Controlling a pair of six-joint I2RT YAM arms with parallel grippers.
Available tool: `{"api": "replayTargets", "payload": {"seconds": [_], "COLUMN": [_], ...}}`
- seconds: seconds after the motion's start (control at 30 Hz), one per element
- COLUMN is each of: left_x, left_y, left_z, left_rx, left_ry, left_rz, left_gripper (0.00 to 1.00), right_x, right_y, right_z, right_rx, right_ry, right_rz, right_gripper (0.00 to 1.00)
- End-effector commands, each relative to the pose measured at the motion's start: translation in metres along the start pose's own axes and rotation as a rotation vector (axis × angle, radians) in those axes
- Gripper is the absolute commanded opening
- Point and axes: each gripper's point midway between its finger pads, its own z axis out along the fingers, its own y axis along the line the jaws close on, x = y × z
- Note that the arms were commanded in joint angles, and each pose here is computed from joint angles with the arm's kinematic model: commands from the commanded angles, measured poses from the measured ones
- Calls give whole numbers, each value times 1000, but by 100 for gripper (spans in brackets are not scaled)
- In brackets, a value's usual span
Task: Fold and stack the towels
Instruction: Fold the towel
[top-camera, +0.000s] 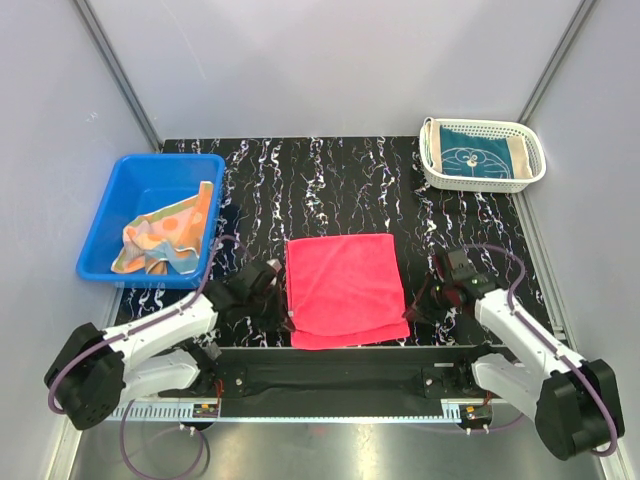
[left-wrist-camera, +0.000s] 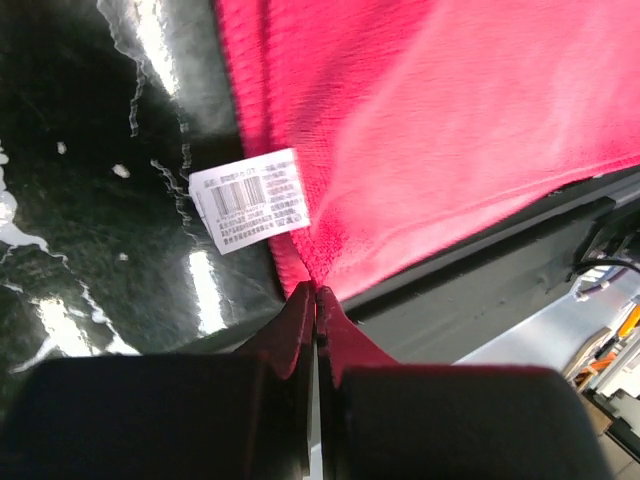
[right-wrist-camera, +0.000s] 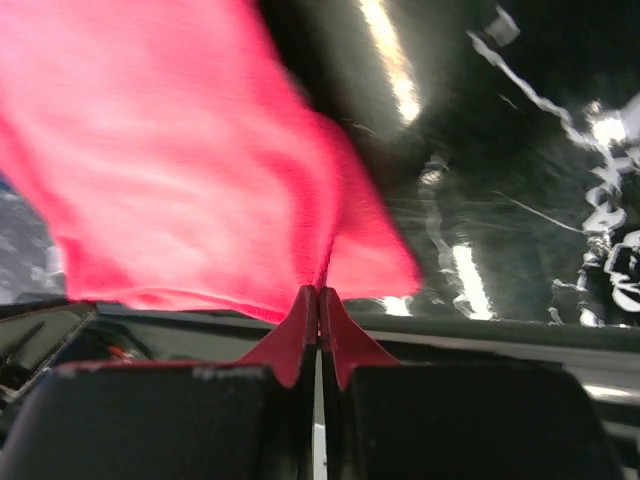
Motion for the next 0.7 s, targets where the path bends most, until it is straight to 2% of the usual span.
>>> {"api": "replayTargets", "payload": {"seconds": [0.0,0.13,0.23,0.53,0.67], "left_x": [-40,-49,-33,22,37], "left_y": [-54,-77,-73,-53,-29], "left_z": [-36,-77,-85,-37,-15], "left_rx": [61,80,88,191,137], "left_ry": [-109,-161,-145,-42,-3], "left_rz": [73,91,81,17,-5], "left_gripper": [0,0,0,0,0], "right_x": [-37,-49,-36,3,5], "right_y": [49,64,55,6,-5], "right_z": [-37,-71,-73,-35,-26], "right_rx": [-69,-58,-61,-27,5], "right_ry": [-117,-168,-149,-59,-54], "right_rz": [-95,-121,-112,-26,-7], "right_gripper": [0,0,0,0,0]}}
